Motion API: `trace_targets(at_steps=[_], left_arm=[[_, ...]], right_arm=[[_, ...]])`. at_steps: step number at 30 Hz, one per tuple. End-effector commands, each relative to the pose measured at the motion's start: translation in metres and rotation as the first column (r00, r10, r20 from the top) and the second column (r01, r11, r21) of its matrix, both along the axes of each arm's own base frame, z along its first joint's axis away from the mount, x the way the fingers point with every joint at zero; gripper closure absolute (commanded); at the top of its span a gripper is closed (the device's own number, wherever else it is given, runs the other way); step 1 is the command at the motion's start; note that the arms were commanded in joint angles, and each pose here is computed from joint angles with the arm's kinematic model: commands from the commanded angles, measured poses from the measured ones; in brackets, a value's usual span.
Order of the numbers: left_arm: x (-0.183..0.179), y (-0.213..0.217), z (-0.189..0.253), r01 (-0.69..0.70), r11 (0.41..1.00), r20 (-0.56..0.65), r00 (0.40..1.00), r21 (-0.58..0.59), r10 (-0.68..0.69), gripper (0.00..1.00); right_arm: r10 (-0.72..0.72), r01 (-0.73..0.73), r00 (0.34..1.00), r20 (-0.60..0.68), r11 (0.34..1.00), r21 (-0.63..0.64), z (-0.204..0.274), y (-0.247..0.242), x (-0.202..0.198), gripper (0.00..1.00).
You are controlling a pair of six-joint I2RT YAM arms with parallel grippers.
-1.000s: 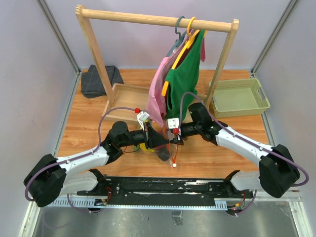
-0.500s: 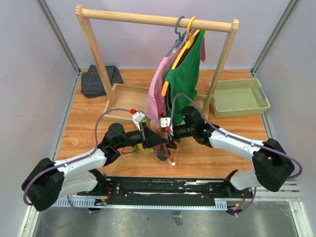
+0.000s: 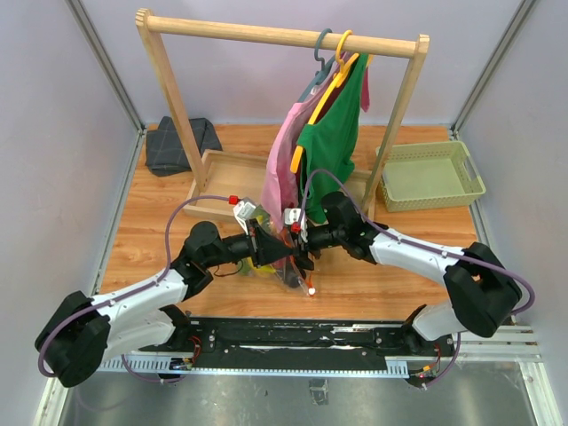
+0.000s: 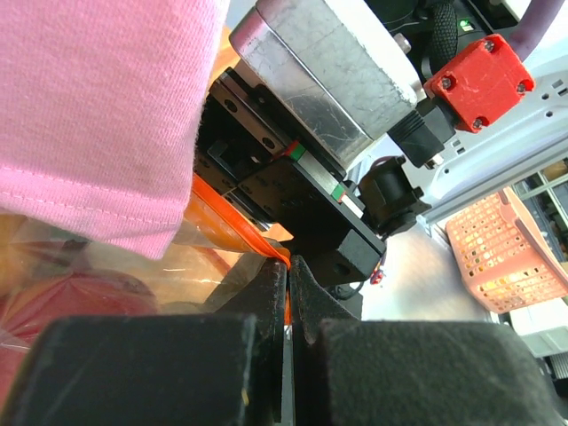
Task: Open the zip-top bag and remove the fake food
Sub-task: Pick up the fake fruit from the zipper food storage bag.
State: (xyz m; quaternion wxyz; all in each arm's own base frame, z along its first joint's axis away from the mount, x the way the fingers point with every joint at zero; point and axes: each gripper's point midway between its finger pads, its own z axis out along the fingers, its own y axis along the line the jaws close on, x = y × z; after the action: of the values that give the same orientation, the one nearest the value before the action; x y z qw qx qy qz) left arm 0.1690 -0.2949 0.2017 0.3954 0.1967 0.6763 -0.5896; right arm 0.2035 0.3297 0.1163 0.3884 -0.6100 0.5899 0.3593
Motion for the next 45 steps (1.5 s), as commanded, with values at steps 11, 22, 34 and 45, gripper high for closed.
trace_targets(at_steps=[11, 22, 34, 45], left_arm=[[-0.008, -0.002, 0.021, 0.041, 0.997, 0.072, 0.997, -0.069, -0.036, 1.0], [-0.011, 0.004, 0.023, 0.027, 0.996, 0.091, 0.996, -0.088, -0.019, 1.0], [-0.009, 0.027, 0.03, -0.089, 0.994, 0.134, 0.986, -0.059, 0.097, 1.0], [0.003, 0.056, 0.012, -0.264, 0.963, 0.106, 0.961, 0.061, 0.257, 1.0]], right_arm=[[0.003, 0.0, 0.999, -0.039, 0.996, 0.092, 0.023, 0.035, 0.0, 0.19], [-0.07, 0.086, 0.992, -0.109, 0.986, 0.142, 0.03, 0.054, 0.01, 0.11], [0.04, -0.006, 0.99, -0.137, 0.97, 0.243, 0.044, 0.066, -0.004, 0.25], [0.006, 0.024, 0.989, -0.146, 0.979, 0.203, 0.031, 0.067, 0.005, 0.36]])
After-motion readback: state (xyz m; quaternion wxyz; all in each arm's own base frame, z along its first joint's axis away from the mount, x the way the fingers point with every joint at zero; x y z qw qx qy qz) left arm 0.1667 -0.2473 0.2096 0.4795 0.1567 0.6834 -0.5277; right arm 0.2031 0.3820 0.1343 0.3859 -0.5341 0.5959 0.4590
